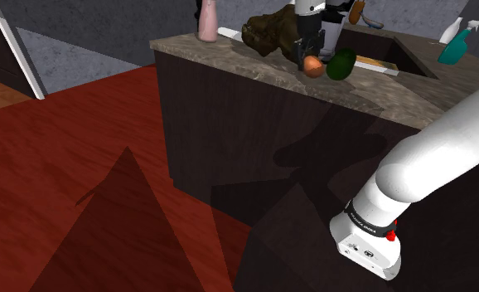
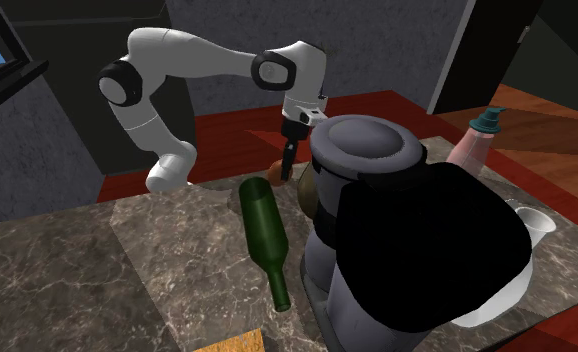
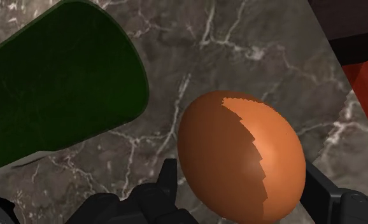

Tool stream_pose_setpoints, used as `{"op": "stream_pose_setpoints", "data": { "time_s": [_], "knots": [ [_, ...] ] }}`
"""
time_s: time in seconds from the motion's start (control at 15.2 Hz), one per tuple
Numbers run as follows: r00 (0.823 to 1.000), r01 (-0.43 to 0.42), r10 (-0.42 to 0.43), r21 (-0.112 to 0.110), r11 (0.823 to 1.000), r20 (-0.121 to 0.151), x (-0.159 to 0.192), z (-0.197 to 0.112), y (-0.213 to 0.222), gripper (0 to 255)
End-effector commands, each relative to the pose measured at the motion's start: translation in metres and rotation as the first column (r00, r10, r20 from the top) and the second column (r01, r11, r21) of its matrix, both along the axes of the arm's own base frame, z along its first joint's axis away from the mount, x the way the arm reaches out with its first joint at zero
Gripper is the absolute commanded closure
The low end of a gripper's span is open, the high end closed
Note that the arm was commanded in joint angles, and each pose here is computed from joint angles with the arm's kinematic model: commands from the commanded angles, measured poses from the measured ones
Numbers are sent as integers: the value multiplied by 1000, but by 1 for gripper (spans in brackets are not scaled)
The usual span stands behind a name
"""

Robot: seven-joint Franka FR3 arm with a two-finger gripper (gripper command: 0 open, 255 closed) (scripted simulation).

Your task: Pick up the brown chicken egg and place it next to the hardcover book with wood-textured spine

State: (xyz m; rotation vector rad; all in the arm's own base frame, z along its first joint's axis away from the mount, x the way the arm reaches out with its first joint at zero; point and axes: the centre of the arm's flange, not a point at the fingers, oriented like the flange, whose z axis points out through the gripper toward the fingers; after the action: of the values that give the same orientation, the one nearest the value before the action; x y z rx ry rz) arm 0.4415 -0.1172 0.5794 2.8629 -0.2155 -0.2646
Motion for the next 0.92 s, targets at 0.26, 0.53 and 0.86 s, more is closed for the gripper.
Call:
{"op": "stream_pose_setpoints", "data": {
  "time_s": [0.26,0.53,0.86],
  "knots": [
    [1000,0,0,0,1000,0,0,31,0,255],
    [1000,0,0,0,1000,0,0,52,0,255],
    [1000,0,0,0,1000,0,0,79,0,255]
  ]
}}
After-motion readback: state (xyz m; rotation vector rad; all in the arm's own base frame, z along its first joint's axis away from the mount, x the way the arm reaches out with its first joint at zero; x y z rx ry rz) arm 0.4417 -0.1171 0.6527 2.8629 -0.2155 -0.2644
